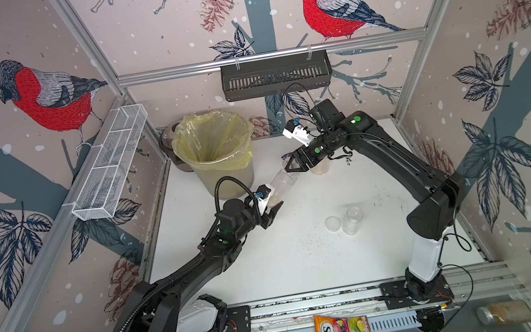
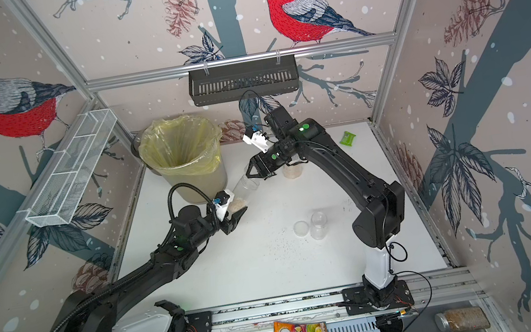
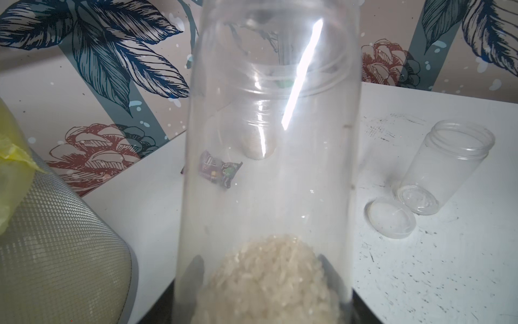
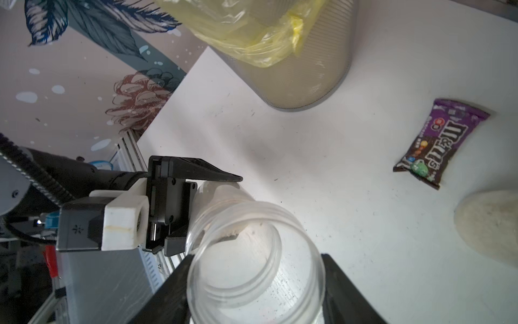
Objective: Empty moldy rice from jars
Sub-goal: Unscrew the lid from the jar, then place the lid at the center of the board.
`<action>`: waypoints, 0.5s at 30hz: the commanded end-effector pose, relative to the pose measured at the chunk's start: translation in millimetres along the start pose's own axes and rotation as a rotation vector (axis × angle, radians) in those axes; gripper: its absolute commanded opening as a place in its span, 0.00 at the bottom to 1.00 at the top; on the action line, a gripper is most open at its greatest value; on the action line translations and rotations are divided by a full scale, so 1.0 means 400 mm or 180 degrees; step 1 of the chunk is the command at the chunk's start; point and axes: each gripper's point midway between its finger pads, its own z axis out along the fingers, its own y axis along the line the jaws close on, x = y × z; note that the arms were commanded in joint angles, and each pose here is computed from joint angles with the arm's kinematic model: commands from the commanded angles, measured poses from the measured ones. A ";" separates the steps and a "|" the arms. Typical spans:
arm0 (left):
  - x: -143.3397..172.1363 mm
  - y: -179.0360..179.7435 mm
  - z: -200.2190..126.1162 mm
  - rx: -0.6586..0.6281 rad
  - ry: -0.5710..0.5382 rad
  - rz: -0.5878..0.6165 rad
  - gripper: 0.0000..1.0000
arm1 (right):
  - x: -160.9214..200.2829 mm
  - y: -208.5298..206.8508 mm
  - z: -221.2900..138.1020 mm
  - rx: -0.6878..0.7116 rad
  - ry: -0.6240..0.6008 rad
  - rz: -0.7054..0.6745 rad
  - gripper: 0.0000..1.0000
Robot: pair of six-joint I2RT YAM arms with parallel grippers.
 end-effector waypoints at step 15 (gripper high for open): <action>-0.016 0.003 -0.005 -0.0005 -0.0095 -0.0039 0.00 | 0.057 -0.179 -0.117 0.0323 -0.0413 0.0436 0.45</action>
